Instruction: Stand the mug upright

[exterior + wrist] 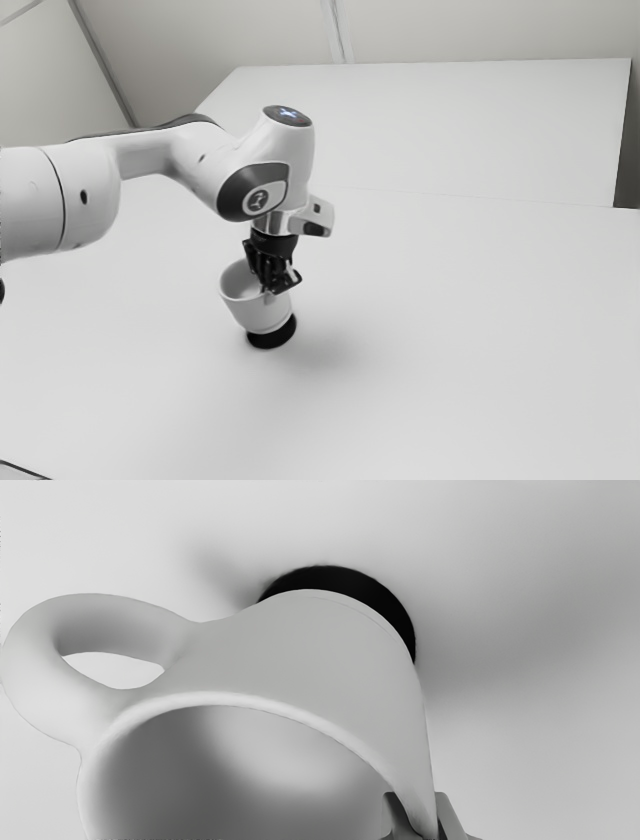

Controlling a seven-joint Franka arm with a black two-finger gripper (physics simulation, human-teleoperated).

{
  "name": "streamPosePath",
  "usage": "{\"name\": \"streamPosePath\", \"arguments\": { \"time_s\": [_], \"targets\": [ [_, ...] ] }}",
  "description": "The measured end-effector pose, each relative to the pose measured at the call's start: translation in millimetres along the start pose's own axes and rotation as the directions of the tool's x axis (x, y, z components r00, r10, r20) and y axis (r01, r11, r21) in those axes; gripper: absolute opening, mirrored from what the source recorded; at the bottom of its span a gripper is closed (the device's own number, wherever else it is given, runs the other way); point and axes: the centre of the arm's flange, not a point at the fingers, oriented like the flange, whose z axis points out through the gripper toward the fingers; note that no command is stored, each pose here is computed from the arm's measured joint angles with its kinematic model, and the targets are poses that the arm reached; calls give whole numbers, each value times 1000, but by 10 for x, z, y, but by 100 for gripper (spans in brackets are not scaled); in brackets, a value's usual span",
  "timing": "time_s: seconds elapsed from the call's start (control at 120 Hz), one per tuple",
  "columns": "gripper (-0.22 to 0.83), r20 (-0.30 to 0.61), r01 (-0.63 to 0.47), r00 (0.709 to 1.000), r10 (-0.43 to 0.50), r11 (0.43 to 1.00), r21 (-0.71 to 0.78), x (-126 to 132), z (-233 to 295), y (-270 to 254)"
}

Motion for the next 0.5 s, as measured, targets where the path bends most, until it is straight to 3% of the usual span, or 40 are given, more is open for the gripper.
{"name": "streamPosePath", "arguments": {
  "time_s": [0.5],
  "targets": [
    [-17, -17, 88, 996, -88, 996, -1, 330, 184, -50]
  ]
}}
